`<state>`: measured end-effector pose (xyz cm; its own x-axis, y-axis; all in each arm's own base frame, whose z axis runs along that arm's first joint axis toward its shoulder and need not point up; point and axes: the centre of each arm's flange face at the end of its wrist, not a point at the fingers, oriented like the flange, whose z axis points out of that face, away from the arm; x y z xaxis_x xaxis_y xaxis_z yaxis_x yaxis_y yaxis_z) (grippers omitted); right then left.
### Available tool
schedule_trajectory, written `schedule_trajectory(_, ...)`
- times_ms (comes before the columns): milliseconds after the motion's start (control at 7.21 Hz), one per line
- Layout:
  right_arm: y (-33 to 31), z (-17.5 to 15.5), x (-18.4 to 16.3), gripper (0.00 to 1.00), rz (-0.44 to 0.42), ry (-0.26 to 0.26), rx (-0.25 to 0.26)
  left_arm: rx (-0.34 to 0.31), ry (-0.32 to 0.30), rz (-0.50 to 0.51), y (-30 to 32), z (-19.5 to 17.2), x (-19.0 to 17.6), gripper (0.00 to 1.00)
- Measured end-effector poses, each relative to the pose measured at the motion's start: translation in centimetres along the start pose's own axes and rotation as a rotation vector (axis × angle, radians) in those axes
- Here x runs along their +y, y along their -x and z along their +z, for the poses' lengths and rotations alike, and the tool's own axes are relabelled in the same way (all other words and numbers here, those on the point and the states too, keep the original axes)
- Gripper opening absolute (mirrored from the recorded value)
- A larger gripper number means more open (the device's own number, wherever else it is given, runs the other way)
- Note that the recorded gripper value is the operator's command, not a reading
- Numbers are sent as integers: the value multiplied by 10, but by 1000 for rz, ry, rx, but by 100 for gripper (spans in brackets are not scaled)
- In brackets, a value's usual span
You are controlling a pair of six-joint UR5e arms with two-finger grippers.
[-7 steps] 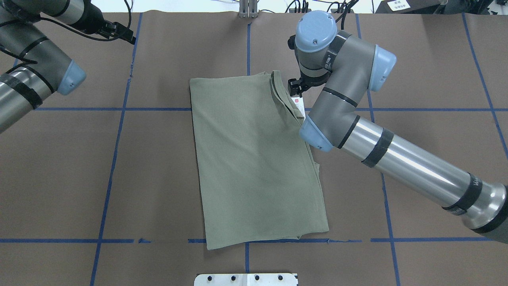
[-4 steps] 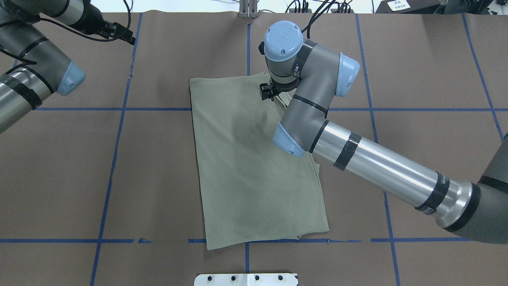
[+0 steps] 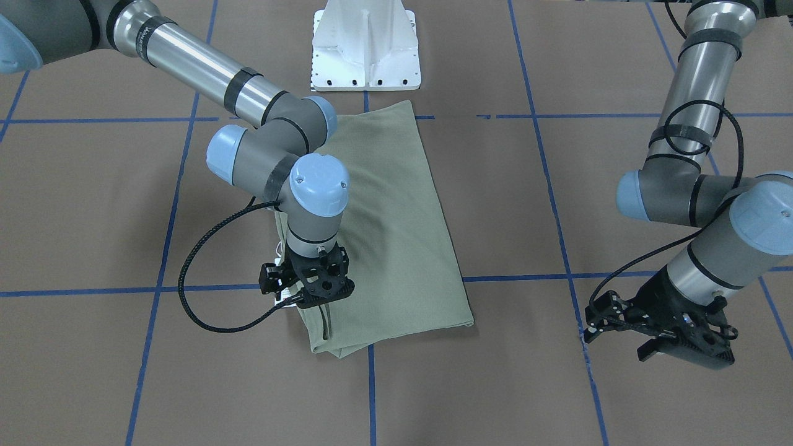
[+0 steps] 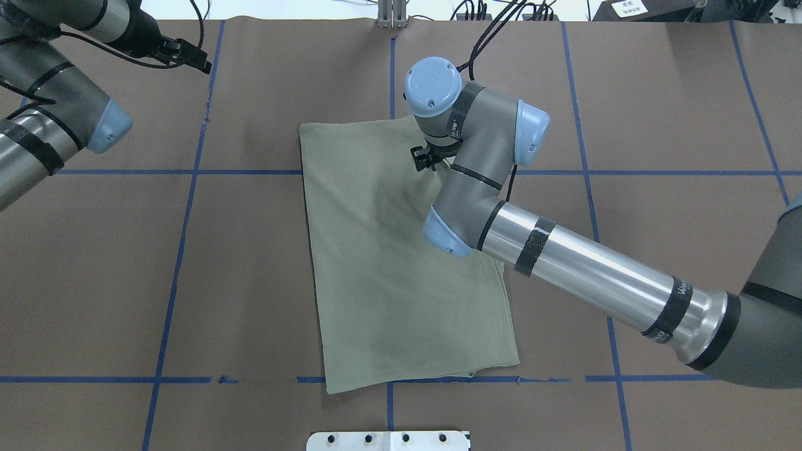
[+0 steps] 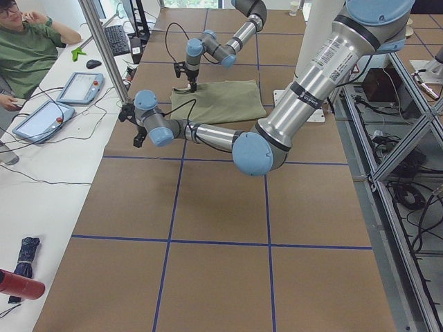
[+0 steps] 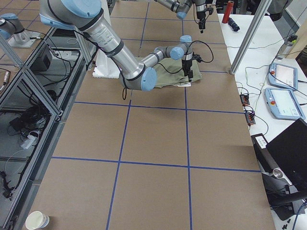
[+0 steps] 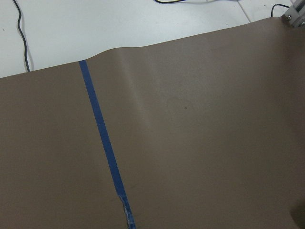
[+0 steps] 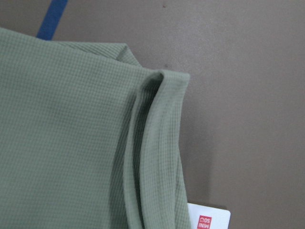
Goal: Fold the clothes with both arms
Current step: 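Lower the right gripper onto the shirt's collar corner, then move the left gripper to the near hem corner while the right gripper moves aside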
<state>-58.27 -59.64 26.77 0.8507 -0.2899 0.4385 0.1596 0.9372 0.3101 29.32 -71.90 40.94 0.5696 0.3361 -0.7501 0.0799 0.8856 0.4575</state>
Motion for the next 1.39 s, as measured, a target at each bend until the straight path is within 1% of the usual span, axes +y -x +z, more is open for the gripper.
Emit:
schedule_trajectory(277,-8,8,-1,100,-32,22,24,1,2,0,1,0,1,100)
schedule_trajectory(416,-27,9,-8,100,-51,33,45,2,1,1,1,0,1,100)
schedule_trajectory(555,-57,8,-20,100,-78,54,73,4,-1,3,0,-1,1,100)
schedule_trajectory(694,-91,16,-24,100,-103,84,106,7,-4,6,-2,-3,0,100)
schedule_trajectory(832,-131,32,-21,100,-114,108,134,13,-7,8,-6,-5,-1,100)
schedule_trajectory(971,-163,37,-23,100,-107,110,119,23,-9,-1,-10,-8,-2,100)
schedule_trajectory(1110,-182,29,-30,100,-75,105,43,39,-14,-35,-21,-13,-3,100)
schedule_trajectory(1249,-193,17,-33,100,-10,92,-68,62,-25,-96,-35,-23,2,100)
schedule_trajectory(1387,-201,9,-24,100,84,63,-181,100,-31,-169,-55,-34,22,100)
